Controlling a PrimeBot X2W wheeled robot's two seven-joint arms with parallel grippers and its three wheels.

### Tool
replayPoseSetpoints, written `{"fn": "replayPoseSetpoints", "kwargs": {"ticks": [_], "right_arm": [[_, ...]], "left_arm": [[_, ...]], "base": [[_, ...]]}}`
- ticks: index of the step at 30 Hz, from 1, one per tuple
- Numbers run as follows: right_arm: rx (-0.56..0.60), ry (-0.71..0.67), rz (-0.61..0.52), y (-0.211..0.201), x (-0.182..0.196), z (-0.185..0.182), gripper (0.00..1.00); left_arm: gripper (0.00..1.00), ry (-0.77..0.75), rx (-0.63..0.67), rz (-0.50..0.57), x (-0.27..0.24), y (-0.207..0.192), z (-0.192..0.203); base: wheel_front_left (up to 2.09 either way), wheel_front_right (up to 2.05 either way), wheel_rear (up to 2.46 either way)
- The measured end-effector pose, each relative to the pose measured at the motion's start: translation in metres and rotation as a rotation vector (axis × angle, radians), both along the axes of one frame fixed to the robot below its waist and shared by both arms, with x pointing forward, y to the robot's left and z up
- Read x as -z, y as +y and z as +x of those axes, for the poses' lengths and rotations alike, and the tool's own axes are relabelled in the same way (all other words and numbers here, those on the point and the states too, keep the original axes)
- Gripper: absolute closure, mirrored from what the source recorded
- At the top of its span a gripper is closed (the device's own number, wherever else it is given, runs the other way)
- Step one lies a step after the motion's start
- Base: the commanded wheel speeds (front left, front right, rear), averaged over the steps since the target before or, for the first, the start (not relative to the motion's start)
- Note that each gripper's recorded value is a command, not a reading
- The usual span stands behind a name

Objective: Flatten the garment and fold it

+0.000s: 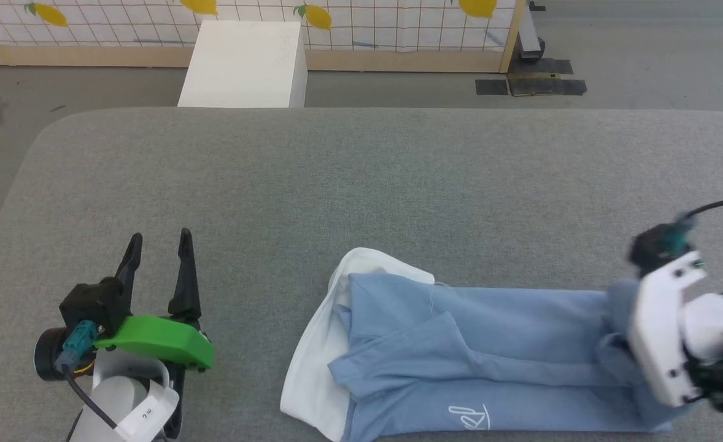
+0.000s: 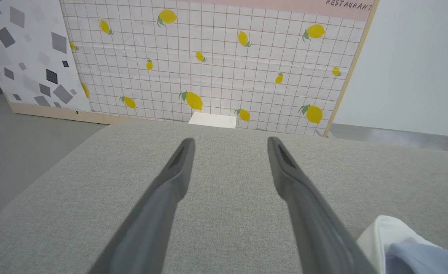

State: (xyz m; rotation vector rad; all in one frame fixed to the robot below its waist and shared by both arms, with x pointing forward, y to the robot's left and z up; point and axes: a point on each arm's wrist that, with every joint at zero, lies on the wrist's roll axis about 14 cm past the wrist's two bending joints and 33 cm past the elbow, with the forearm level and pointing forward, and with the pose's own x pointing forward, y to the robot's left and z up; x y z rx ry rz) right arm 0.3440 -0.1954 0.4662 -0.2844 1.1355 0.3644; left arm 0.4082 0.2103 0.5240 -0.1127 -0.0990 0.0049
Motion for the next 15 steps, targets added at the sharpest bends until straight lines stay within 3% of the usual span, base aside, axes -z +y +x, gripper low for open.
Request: {"fn": "replayPoseSetpoints", "kwargs": {"ticks": [15], "right_arm": [[-0.293, -0.049, 0.238, 0.143, 0.012, 0.018, 1.0]], "left_arm": [[0.0, 0.032, -0.004, 0.013, 0.009, 0.004, -0.004]], "base": [[0.0, 0.0, 0.0]]}}
